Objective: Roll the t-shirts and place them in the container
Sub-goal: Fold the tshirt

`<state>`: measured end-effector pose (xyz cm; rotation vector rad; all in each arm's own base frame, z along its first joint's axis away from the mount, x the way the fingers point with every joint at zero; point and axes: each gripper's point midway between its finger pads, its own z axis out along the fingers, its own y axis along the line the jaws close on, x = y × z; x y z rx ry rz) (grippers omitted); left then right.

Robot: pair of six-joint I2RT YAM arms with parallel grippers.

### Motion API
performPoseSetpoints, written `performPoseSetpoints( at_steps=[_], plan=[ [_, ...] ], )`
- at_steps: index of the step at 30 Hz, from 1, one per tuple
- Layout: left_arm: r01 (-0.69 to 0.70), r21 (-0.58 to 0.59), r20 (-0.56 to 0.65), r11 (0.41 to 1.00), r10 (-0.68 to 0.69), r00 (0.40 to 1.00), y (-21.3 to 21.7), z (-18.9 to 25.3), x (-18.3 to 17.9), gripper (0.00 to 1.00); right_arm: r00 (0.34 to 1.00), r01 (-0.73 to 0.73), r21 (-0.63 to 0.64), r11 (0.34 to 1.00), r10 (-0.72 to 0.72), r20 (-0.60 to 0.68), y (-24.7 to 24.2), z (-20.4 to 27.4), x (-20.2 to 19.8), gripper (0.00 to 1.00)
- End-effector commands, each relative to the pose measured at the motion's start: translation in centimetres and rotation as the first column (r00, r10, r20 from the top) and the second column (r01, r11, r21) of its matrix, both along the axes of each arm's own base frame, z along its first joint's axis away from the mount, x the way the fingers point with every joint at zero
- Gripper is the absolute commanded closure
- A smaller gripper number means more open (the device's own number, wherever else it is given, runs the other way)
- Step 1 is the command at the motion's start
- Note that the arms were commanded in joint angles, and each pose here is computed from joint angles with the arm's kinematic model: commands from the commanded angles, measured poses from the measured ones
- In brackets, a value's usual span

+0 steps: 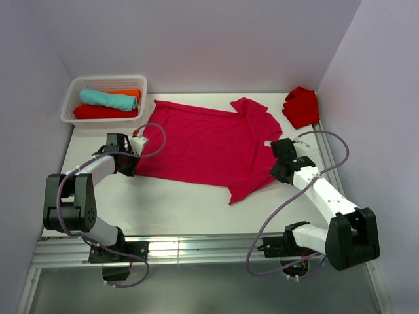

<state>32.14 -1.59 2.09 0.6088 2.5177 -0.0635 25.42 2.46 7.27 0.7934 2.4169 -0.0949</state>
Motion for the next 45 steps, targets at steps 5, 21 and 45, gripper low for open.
performPoseSetpoints(
  at_steps=[5,21,45],
  plan=[
    [0.019,0.029,-0.009,0.999,-0.019,1.000,0.7,0.0,-0.1,0.94,1.000,0.031,-0.079,0.996,-0.031,-0.001,-2.9,2.2,-1.0,0.89],
    [0.017,0.035,-0.023,0.999,-0.016,1.000,0.8,0.0,0.6,0.94,0.999,0.022,-0.065,0.998,-0.024,-0.039,-4.0,2.3,2.0,0.74],
    [0.022,0.015,-0.013,1.000,-0.022,1.000,0.4,0.8,1.3,0.91,0.990,-0.099,0.098,0.990,0.109,-0.094,3.8,-3.4,-3.5,0.66]
  ],
)
